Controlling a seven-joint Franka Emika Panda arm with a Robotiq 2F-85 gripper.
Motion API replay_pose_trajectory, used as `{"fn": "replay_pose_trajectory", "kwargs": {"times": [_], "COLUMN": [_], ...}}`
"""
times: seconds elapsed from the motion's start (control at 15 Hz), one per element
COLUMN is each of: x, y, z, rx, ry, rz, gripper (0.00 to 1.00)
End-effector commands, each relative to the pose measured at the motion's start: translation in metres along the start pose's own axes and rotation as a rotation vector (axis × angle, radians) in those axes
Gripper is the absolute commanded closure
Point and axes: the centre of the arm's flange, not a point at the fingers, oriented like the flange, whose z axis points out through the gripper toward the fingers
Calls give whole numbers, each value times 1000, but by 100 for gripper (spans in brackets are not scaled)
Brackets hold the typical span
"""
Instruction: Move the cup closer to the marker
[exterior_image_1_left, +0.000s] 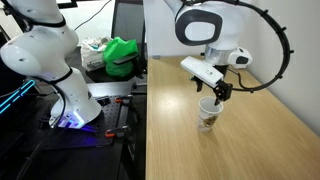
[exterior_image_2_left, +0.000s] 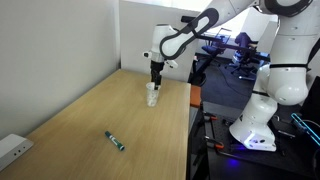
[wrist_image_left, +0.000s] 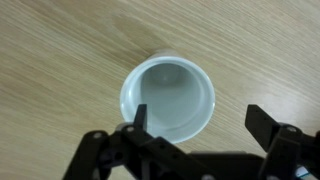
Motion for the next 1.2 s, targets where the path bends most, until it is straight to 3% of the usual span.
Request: {"fn": "replay_pose_trajectory", "kwargs": {"times": [0.0, 1.13], "x": [3, 0], "y": [7, -4], "z": [9, 27], "rx": [23, 29], "ry": [0, -31], "rz": [-4, -4], "gripper": [0, 0]}}
